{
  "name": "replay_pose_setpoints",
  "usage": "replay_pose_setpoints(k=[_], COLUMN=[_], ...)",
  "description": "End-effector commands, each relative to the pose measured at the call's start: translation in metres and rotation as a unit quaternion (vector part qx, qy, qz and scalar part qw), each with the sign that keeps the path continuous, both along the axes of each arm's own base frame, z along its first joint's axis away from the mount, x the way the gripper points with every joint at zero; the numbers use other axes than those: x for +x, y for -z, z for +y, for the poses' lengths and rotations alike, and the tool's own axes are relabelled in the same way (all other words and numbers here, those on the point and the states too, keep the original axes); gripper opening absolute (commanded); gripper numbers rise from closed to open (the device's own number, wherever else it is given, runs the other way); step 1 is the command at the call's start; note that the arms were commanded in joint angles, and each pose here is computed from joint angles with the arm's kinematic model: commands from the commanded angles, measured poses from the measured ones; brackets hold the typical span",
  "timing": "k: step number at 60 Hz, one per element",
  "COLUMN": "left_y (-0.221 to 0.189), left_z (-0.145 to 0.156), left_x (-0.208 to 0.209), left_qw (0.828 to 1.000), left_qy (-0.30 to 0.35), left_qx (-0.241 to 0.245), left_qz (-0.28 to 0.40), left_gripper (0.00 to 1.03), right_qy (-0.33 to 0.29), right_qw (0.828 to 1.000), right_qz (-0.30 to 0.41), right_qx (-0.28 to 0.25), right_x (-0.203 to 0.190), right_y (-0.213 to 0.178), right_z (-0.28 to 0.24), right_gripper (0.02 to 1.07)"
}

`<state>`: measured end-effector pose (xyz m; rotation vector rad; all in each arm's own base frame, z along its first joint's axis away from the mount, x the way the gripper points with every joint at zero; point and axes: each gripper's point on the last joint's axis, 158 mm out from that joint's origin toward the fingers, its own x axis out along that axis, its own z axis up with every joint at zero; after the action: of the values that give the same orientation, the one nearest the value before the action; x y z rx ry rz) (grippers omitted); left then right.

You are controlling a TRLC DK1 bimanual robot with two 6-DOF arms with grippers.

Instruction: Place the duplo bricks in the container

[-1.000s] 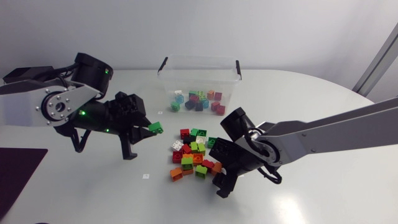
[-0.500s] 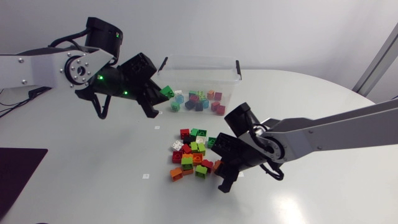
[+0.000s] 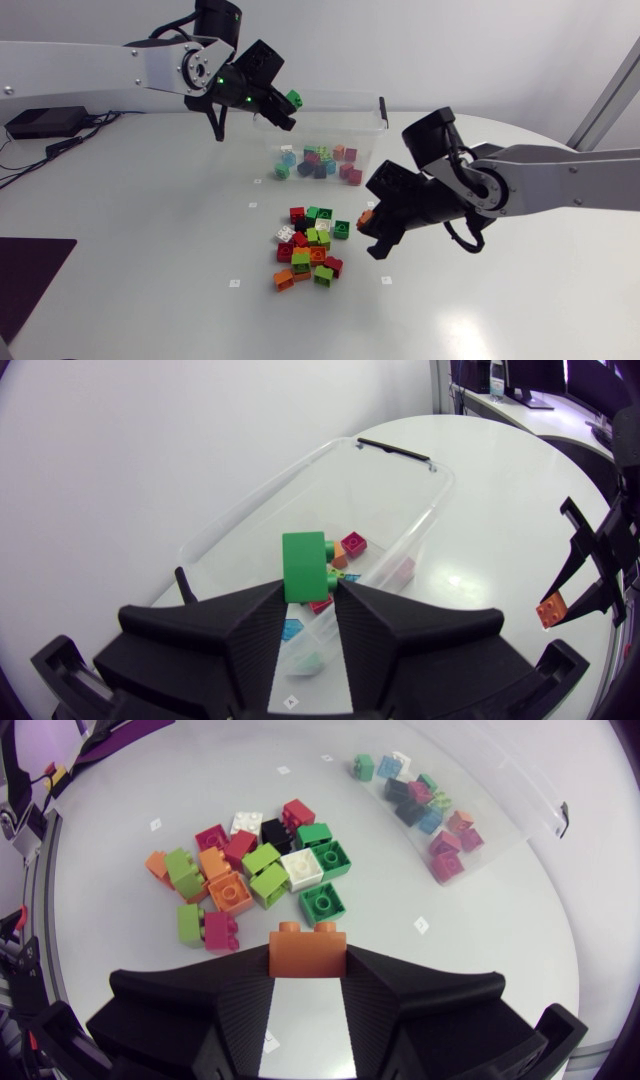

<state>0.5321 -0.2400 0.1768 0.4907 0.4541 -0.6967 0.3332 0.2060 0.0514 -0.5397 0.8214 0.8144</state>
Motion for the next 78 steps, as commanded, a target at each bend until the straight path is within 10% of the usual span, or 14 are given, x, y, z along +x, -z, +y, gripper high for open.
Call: replay_pose_setpoints(k=[1, 17, 25, 78], left_y=[0.001, 0.011, 0.021, 0.035], left_z=[-0.009, -0.008, -0.003, 0.066], left_x=[0.019, 0.053, 0.065, -0.082], left_qw=[1.0, 0.999, 0.998, 0.996], left_qy=[-0.014, -0.039, -0.064, -0.023], left_qx=[-0.017, -0.019, -0.011, 0.086], left_qz=[0.0, 0.003, 0.013, 0.024], left_gripper=[0.33, 0.38, 0.98, 0.99], right_qy=[0.005, 0.037, 0.06, 0.198], right_qw=[1.0, 0.997, 0.994, 0.961], right_qz=[-0.017, -0.042, -0.058, -0.102], right_qx=[0.013, 0.046, 0.067, 0.161], right_x=[0.011, 0.039, 0.061, 0.202], right_y=[-0.021, -0.057, -0.079, -0.131], right_z=[0.0, -0.003, -0.004, 0.003], right_gripper=[0.33, 0.33, 0.33, 0.33])
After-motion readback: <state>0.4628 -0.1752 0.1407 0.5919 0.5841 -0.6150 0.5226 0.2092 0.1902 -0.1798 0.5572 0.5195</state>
